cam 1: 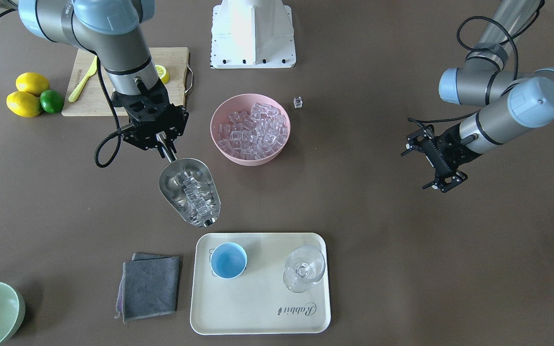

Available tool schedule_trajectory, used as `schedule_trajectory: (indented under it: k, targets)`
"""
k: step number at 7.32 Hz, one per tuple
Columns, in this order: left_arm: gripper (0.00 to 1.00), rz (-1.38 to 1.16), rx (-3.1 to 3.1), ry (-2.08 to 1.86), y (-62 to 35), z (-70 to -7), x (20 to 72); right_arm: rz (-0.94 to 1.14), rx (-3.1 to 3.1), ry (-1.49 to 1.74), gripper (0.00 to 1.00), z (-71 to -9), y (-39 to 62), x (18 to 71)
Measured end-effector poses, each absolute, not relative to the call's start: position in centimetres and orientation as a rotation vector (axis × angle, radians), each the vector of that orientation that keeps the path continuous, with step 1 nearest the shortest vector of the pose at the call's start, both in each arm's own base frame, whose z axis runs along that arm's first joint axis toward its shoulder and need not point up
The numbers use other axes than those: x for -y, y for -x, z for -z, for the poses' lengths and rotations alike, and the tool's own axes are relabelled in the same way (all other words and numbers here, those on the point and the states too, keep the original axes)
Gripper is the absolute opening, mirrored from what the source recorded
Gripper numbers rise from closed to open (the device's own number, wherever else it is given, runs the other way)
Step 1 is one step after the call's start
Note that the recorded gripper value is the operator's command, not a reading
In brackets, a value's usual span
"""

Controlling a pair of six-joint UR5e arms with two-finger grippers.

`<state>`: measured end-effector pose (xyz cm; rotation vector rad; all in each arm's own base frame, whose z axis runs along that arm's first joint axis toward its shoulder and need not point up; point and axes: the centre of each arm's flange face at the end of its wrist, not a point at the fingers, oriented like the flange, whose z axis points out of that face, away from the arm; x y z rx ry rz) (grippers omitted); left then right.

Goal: Put ice in cup with scoop
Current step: 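Carry the filled scoop to the blue cup with the right gripper while the left withdraws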

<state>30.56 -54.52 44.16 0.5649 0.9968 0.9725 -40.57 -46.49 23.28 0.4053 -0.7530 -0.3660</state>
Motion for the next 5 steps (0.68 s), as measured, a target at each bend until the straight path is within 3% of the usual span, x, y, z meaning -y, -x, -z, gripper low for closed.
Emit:
schedule_trajectory:
  k: [3, 5]
  targets:
    - [0.98, -0.805, -0.955, -0.404, -23.6, -48.3, 55.9, 0.394, 0.799, -0.127, 0.0, -22.3, 41.9, 46.3]
    - [0.98, -0.717, -0.907, -0.336, -20.3, -51.0, 56.2, 0.384, 0.907, 0.042, 0.0, -21.2, 42.2, 49.8]
